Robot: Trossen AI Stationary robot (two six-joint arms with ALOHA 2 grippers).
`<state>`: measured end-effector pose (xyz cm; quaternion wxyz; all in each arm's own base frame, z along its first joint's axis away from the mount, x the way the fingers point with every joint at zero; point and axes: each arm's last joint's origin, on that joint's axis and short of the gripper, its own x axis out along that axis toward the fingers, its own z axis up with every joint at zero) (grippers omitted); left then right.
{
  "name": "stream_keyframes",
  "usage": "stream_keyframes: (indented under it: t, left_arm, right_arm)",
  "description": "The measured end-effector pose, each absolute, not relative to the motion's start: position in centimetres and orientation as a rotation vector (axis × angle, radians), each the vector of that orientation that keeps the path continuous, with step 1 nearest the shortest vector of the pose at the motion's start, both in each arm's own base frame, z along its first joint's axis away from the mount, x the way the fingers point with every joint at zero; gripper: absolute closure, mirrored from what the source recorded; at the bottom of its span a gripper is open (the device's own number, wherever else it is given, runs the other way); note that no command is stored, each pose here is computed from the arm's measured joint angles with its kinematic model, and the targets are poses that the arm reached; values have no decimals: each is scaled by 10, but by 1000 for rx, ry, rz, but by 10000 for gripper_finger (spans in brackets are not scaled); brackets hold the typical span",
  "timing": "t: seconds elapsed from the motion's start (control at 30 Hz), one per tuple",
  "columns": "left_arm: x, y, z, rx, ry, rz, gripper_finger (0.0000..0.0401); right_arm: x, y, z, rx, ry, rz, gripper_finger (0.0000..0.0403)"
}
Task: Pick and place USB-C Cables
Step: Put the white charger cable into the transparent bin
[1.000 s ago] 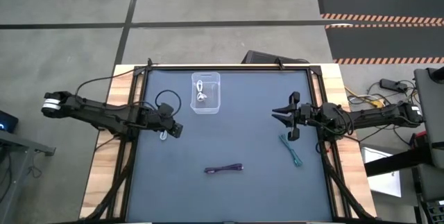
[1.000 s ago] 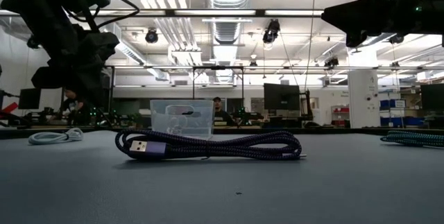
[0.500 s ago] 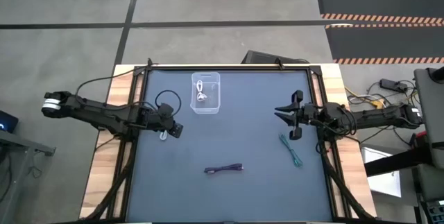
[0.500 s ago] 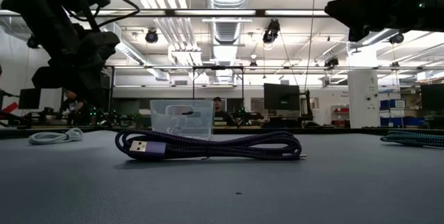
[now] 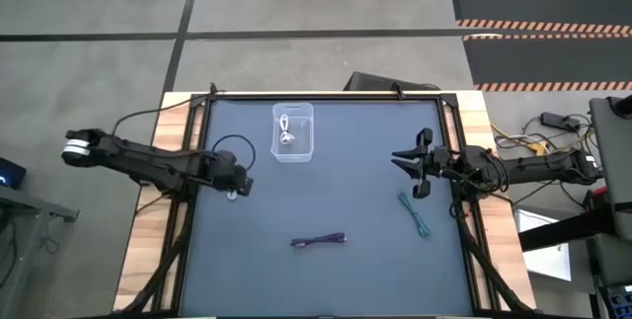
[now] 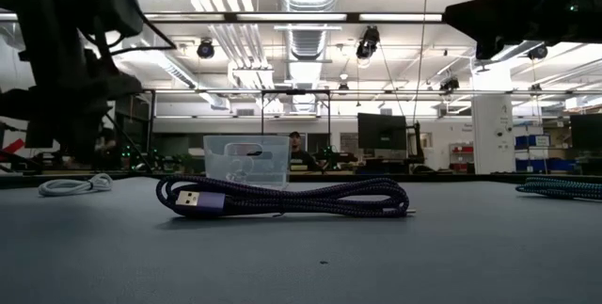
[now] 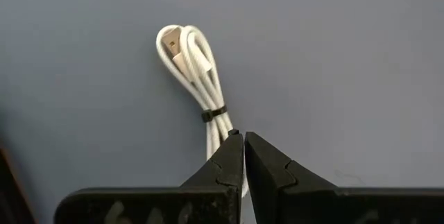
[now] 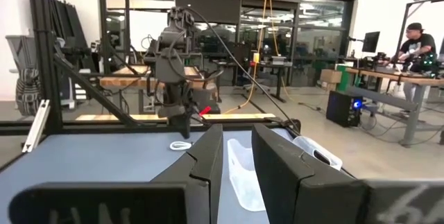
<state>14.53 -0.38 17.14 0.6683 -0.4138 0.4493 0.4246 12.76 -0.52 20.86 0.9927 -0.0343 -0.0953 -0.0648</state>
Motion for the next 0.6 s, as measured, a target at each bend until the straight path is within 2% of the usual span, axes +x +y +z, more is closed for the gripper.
stream_keyframes:
  t: [0.6]
  left_arm:
    - [150, -4, 164, -905, 1069, 993, 401]
  right_arm:
    - [128, -5, 208, -63, -186, -128, 335]
